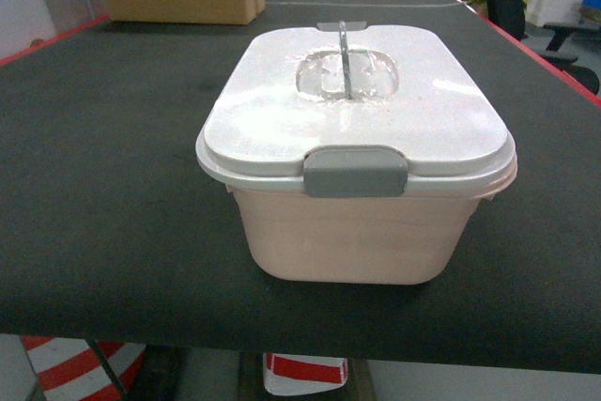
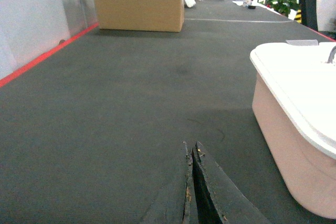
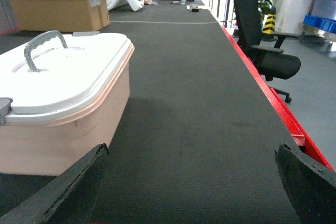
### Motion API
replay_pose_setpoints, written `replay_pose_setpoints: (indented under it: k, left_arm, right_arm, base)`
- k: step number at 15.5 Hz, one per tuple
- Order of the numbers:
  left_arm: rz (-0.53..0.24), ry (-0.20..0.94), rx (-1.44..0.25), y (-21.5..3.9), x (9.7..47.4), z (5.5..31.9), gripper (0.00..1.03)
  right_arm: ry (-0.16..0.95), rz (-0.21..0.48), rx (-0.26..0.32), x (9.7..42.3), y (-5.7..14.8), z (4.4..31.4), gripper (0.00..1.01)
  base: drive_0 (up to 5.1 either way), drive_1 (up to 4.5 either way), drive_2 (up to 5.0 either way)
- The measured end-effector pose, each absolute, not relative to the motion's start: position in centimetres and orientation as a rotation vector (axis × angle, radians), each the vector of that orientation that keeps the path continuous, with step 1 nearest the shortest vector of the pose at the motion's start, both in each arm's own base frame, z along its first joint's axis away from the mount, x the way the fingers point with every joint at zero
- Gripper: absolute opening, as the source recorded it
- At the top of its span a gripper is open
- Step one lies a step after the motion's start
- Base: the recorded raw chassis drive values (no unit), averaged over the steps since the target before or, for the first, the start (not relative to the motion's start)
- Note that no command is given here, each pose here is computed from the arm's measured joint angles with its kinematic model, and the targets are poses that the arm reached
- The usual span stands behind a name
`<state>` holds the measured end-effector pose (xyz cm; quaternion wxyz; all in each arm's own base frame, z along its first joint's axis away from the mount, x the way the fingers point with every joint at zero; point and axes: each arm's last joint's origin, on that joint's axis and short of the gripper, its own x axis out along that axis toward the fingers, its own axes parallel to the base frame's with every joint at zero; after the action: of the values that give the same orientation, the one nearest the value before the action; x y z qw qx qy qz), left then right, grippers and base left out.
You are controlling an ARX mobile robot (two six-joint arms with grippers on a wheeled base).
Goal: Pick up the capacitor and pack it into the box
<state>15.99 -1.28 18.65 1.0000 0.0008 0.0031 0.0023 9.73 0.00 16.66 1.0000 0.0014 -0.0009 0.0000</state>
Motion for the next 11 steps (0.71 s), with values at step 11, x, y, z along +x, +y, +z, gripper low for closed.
replay_pose_setpoints:
  k: [11]
  left_arm:
    - [-0.002,-0.017,0.001,0.0,12.2,17.1,0.02]
  right_arm:
    - [-0.002,0.0,0.003,9.7,0.0,16.7,0.98]
  base:
    - [0.0,0.0,0.0]
